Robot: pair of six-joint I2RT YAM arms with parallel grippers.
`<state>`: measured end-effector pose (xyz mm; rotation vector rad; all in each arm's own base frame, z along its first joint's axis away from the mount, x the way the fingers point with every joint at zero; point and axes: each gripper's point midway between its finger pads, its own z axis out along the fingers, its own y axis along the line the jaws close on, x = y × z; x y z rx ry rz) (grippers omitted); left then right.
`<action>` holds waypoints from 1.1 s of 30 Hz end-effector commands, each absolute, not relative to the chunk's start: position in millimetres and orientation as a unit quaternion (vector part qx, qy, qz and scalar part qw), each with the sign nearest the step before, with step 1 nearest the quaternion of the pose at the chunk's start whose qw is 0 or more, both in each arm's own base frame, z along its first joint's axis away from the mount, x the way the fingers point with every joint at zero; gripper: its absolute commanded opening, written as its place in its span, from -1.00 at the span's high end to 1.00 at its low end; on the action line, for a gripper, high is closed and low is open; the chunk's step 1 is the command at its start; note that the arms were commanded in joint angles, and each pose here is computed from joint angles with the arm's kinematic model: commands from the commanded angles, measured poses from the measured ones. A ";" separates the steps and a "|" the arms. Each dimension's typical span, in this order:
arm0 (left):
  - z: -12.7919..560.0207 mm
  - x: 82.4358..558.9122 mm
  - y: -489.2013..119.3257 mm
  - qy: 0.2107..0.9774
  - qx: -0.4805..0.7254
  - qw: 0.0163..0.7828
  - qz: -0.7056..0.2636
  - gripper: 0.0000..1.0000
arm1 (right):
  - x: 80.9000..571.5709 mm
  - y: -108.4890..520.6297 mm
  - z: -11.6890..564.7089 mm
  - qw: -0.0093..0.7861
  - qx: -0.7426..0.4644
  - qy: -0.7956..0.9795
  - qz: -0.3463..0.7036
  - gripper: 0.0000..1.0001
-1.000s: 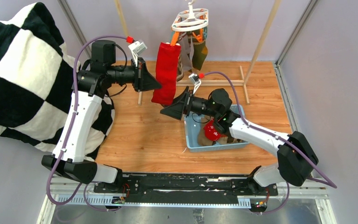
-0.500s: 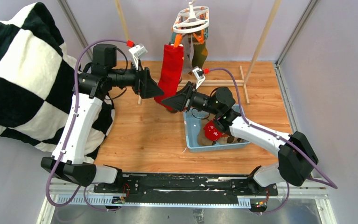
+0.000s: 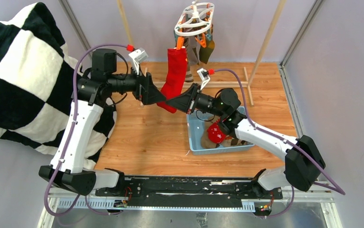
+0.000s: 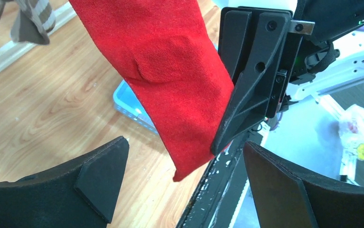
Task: Remove the socks clipped to the hanger
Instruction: Remove the sock from the hanger.
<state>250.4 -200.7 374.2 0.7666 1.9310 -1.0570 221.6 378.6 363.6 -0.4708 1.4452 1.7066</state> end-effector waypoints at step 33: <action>403.1 265.1 -226.9 0.720 0.231 0.396 -0.521 1.00 | 284.8 325.6 450.5 0.560 -0.162 0.613 0.533 -0.70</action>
